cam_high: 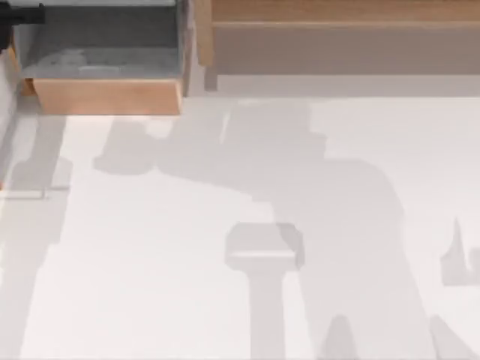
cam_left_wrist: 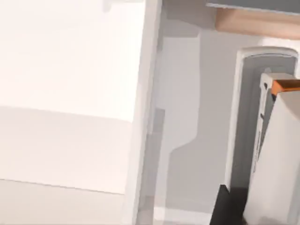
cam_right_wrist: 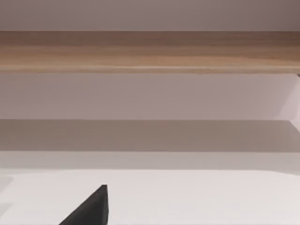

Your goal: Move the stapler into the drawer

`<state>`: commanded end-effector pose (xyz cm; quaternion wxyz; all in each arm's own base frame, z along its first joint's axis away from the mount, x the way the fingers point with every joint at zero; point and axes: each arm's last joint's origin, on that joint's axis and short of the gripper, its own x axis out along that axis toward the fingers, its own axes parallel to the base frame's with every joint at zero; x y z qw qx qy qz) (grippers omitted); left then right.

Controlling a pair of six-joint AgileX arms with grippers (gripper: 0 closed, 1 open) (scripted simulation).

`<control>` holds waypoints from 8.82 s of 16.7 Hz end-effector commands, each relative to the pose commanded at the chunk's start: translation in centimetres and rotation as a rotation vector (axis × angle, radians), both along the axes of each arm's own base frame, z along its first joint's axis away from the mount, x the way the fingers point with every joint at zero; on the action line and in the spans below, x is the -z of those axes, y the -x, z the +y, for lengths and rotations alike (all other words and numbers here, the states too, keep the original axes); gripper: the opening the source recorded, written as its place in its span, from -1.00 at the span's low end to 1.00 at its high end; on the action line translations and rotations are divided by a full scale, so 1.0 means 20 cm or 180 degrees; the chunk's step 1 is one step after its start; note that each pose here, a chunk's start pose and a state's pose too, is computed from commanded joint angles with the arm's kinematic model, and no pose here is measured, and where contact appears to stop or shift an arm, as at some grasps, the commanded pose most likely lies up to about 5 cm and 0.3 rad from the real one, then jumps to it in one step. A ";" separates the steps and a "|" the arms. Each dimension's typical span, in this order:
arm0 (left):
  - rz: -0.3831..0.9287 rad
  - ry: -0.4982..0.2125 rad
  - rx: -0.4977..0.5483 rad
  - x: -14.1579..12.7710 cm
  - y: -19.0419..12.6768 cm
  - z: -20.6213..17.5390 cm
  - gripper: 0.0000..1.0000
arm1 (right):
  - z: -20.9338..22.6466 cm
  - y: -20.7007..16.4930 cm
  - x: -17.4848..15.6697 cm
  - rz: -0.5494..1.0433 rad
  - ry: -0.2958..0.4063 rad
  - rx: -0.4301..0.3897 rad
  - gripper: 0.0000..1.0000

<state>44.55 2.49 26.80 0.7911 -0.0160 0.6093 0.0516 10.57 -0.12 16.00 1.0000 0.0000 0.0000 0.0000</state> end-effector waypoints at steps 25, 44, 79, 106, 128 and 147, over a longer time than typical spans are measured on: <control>0.0815 0.0206 0.0388 0.57 -0.17 0.75 -1.00 | 0.00 0.00 0.00 0.0000 0.0000 0.0000 1.00; 0.0815 0.0206 0.0388 0.57 -0.17 0.75 1.00 | 0.00 0.00 0.00 0.0000 0.0000 0.0000 1.00; -0.1722 -0.4085 0.2888 0.64 0.89 1.30 1.00 | 0.00 0.00 0.00 0.0000 0.0000 0.0000 1.00; -0.3022 -0.4283 0.3573 0.86 0.96 0.75 1.00 | 0.00 0.00 0.00 0.0000 0.0000 0.0000 1.00; -0.3002 -0.4209 0.3565 0.88 0.96 0.75 -1.00 | 0.00 0.00 0.00 0.0000 0.0000 0.0000 1.00; -0.2975 -0.4190 0.3561 0.90 0.52 0.76 -1.00 | 0.00 0.00 0.00 0.0000 0.0000 0.0000 1.00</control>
